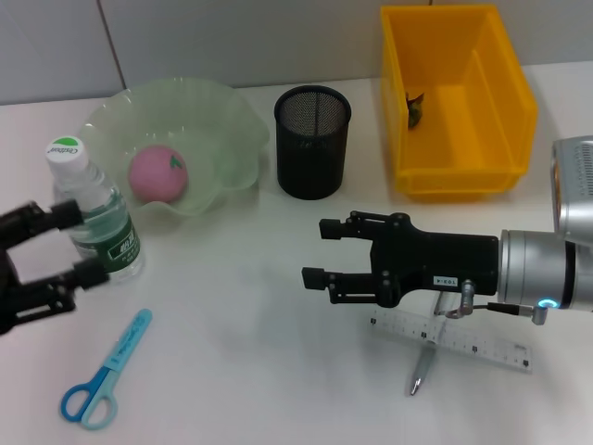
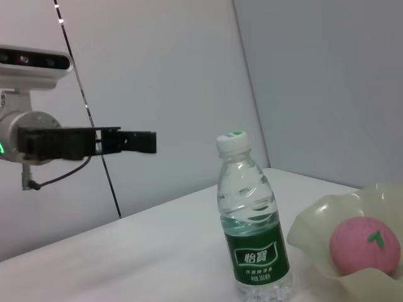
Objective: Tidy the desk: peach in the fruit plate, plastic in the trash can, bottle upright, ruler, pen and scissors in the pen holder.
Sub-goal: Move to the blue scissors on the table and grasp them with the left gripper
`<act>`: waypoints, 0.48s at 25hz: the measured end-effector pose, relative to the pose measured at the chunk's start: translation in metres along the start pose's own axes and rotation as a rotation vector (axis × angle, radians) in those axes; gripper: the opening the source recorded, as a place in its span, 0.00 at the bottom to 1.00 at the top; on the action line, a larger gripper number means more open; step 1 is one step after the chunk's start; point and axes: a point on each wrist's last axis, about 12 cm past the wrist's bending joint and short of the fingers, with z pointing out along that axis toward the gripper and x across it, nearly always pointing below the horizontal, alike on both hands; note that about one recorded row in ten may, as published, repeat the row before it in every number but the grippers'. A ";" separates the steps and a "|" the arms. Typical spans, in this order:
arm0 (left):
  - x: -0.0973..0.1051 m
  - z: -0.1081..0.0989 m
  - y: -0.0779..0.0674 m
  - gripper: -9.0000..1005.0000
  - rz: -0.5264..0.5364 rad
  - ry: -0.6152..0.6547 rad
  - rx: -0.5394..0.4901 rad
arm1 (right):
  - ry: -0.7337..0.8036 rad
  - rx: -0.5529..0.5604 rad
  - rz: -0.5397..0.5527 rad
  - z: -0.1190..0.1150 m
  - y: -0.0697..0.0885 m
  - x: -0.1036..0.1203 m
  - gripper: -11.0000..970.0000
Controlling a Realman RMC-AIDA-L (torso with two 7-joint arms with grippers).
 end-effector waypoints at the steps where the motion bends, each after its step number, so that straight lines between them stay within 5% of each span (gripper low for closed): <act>1: -0.002 0.004 -0.001 0.84 -0.013 0.046 0.016 | 0.000 0.002 0.002 -0.001 0.000 0.001 0.79; 12: 0.001 0.013 0.007 0.84 -0.108 0.218 -0.029 | -0.023 0.031 0.008 -0.004 -0.002 0.000 0.79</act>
